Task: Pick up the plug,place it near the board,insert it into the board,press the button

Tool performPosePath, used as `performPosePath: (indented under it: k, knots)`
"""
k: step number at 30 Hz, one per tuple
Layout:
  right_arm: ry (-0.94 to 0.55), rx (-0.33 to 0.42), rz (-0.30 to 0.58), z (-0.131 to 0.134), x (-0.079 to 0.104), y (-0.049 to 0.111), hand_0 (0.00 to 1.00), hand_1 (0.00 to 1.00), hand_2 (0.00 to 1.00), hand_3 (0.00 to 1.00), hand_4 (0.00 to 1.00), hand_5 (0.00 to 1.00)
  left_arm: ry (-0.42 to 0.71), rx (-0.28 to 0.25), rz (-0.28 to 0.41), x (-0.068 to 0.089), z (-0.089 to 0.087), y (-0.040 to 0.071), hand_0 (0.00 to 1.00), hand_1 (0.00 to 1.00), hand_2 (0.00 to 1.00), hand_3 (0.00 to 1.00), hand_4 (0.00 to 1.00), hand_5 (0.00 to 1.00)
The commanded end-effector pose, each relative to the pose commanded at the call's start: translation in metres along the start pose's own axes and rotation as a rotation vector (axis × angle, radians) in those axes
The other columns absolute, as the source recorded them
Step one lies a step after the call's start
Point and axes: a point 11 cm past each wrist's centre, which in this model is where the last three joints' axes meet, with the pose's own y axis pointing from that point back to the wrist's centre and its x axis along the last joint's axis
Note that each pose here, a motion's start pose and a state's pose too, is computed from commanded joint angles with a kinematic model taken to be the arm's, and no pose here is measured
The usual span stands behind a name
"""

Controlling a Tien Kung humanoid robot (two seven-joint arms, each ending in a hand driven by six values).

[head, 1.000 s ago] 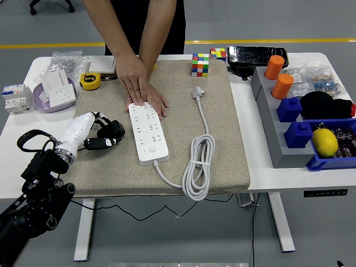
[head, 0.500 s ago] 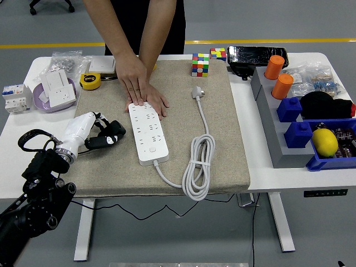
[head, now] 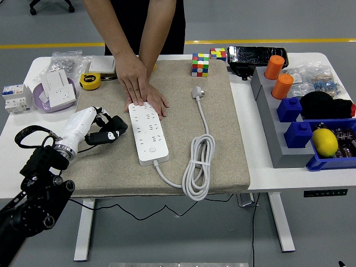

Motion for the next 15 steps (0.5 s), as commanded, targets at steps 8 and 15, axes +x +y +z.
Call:
performPosePath:
  k: [8, 15]
  knots:
    - [-0.003, -0.001, 0.0, 0.001, 0.0, 0.0, 0.947, 0.91, 0.851, 0.888, 0.998, 0.998, 0.052, -0.1, -0.011, 0.015, 0.024, 0.0, 0.523, 0.429, 0.334, 0.348, 0.446, 0.156]
    - [-0.003, 0.0, 0.0, -0.001, 0.0, 0.0, 0.947, 0.91, 0.851, 0.889, 0.998, 0.998, 0.024, -0.192, -0.056, 0.017, 0.047, -0.005, 0.521, 0.426, 0.333, 0.347, 0.463, 0.136]
